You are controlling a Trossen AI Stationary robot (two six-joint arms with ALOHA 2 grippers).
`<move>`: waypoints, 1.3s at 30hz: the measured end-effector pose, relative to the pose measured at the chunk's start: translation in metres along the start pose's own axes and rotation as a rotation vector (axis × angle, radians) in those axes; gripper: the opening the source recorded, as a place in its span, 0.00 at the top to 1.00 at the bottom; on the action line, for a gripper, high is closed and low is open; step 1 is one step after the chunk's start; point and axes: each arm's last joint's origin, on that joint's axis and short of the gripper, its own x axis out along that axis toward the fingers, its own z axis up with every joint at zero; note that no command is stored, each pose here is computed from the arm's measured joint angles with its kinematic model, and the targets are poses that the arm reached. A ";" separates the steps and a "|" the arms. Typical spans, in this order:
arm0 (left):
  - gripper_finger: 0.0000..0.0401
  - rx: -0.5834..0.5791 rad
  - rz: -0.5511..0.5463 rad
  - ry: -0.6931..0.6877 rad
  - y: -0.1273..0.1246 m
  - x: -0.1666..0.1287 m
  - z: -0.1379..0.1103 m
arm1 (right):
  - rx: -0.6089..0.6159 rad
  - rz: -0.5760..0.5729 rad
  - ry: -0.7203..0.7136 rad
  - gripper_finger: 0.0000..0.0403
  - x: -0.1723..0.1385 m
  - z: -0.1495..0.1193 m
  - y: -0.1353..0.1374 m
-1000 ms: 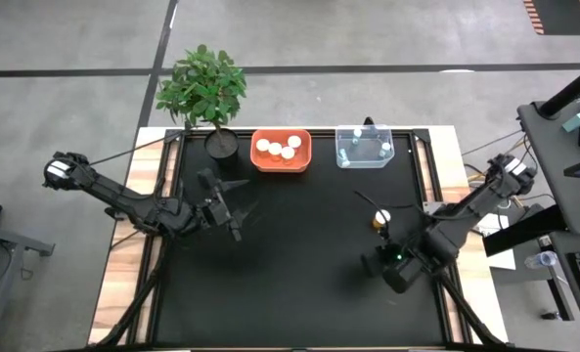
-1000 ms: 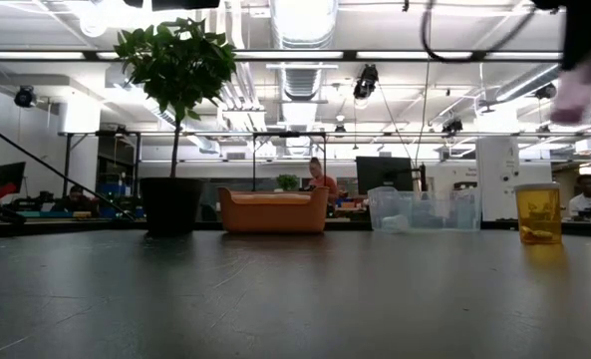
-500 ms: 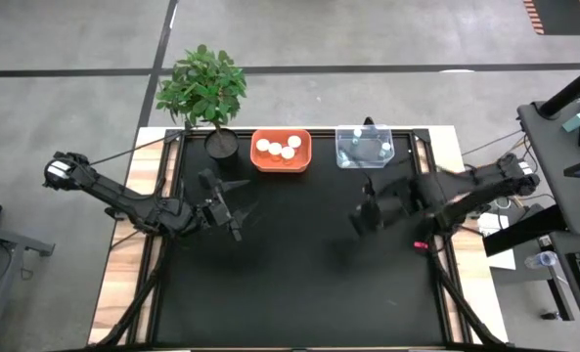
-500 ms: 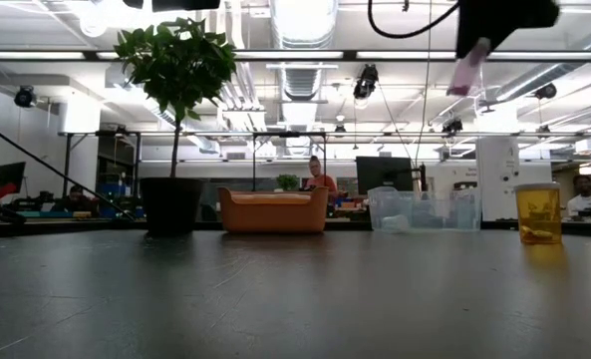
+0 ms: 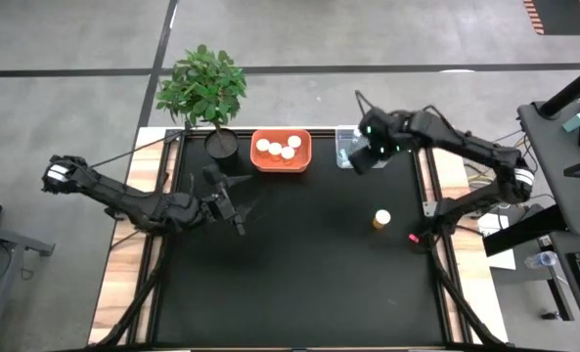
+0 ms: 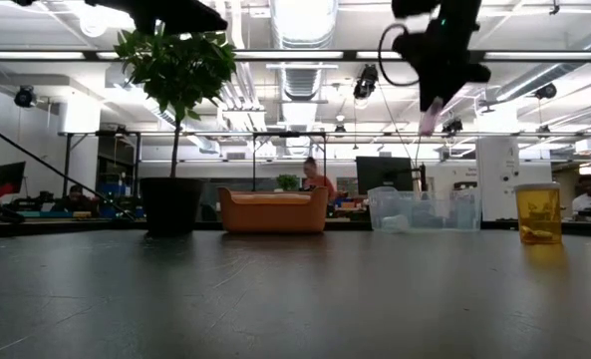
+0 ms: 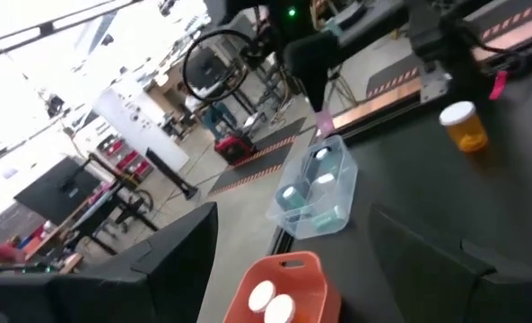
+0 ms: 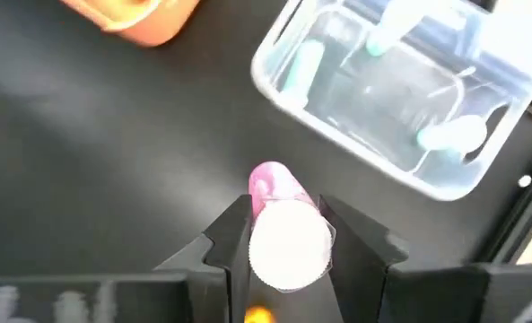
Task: Pick and place medicine bottles into bin by pill shape (circle, oval)
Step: Put the pink pill bottle into the transparent bin
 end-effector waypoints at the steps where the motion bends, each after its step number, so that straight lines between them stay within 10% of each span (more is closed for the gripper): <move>1: 0.33 -0.009 0.005 0.005 0.001 0.002 -0.002 | 0.003 -0.007 0.003 0.73 0.004 0.006 -0.008; 13: 0.33 -0.062 0.001 -0.018 0.004 0.010 -0.015 | 0.044 -0.071 0.172 0.73 0.066 0.048 -0.080; 25: 0.33 -0.080 -0.002 -0.012 0.002 0.010 -0.018 | 0.023 -0.087 0.240 0.73 0.142 0.075 -0.100; 39: 0.33 -0.081 0.000 -0.011 0.002 0.010 -0.018 | 0.039 -0.090 0.225 0.73 0.150 0.086 -0.100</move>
